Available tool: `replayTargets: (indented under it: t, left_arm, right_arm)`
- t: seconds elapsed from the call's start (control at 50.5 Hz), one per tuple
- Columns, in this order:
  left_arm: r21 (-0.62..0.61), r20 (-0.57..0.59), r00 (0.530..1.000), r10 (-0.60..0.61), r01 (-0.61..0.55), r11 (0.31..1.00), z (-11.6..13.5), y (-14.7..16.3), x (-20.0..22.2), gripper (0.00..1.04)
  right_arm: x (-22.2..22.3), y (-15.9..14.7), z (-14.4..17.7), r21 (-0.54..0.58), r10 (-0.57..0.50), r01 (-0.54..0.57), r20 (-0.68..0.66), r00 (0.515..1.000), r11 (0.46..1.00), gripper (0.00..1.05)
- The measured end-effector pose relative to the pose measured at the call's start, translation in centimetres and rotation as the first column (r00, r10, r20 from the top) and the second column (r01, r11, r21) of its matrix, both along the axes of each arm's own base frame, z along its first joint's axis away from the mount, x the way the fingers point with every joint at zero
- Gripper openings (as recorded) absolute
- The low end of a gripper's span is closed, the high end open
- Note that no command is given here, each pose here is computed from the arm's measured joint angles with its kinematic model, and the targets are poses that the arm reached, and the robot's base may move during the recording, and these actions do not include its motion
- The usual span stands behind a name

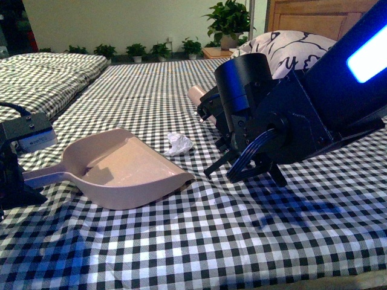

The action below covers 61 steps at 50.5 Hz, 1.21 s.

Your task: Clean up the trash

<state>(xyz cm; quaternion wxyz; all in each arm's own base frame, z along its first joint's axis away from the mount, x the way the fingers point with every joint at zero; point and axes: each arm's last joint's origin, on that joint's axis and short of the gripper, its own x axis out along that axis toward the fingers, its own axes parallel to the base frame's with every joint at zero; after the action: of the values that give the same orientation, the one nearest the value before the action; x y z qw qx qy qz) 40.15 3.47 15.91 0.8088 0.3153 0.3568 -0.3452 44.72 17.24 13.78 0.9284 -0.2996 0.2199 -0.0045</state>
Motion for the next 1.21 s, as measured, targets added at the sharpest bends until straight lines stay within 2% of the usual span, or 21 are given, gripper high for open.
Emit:
replayTargets:
  t: [0.218, 0.455, 0.772, 0.99, 1.208]
  left_arm:
    - [0.0, 0.0, 1.0, 0.0, 0.0, 1.0, 0.0, 0.0, 0.0, 0.24]
    - [0.0, 0.0, 1.0, 0.0, 0.0, 1.0, 0.0, 0.0, 0.0, 0.24]
    - [0.001, 0.0, 1.0, 0.0, 0.0, 1.0, 0.0, 0.0, 0.0, 0.24]
    - [0.001, 0.0, 1.0, 0.0, 0.0, 1.0, 0.0, 0.0, 0.0, 0.24]
    - [0.014, 0.009, 1.0, -0.013, 0.013, 1.0, 0.1, 0.1, 0.0, 0.24]
  right_arm:
    - [0.0, 0.2, -1.2, -0.072, 0.0, -0.001, -0.014, 1.0, 0.997, 0.2]
    - [-1.1, 1.4, -2.8, -0.094, 0.016, -0.03, -0.145, 0.989, 0.995, 0.2]
    - [-2.3, 3.0, -2.1, 0.042, 0.045, -0.036, -0.236, 0.971, 0.998, 0.2]
    - [-4.7, 5.4, -1.3, 0.182, 0.173, -0.126, -0.271, 0.947, 0.975, 0.2]
    - [-6.8, 6.1, -0.6, 0.25, 0.248, -0.177, -0.29, 0.924, 0.952, 0.2]
